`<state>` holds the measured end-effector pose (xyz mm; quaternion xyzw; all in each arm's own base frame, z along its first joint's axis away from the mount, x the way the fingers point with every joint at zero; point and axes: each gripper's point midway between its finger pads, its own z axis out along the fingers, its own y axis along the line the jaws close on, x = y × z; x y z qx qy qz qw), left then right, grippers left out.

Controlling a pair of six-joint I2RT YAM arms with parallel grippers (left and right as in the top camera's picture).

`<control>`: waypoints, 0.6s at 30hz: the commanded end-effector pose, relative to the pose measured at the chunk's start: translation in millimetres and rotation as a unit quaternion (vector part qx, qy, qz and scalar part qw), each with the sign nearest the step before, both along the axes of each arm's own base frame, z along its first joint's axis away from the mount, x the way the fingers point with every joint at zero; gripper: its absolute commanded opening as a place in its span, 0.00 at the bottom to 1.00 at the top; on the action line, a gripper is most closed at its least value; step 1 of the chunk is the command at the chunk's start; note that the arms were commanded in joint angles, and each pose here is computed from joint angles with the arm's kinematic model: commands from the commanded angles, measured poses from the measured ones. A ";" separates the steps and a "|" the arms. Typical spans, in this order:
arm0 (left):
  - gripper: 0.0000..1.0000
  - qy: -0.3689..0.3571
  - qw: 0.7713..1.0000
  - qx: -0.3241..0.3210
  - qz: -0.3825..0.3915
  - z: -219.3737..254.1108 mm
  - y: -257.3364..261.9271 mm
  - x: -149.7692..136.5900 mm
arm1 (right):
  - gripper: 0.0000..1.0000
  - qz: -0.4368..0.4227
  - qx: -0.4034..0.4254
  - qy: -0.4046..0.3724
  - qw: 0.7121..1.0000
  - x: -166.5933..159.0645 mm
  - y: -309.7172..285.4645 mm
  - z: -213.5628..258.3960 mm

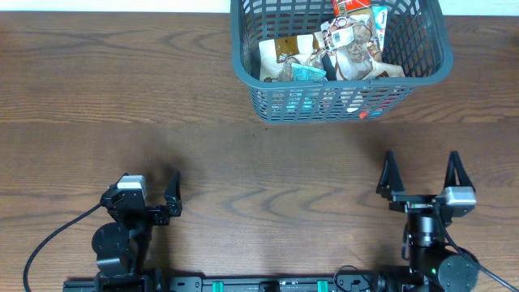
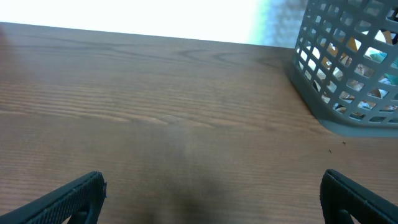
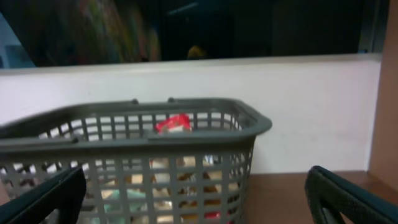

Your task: Pack container

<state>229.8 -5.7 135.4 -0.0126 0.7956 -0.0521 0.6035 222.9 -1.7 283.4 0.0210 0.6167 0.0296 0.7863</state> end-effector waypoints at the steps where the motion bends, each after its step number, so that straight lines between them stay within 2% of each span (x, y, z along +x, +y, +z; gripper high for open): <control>1: 0.99 0.011 1.000 0.006 -0.003 -10.4 0.1 -0.4 | 0.99 -0.004 -0.002 0.021 1.000 6.5 -0.7 -22.1; 18: 0.99 0.011 1.000 0.006 -0.003 -10.4 0.1 -0.4 | 0.99 -0.002 -0.001 0.078 0.997 20.2 -0.4 -77.1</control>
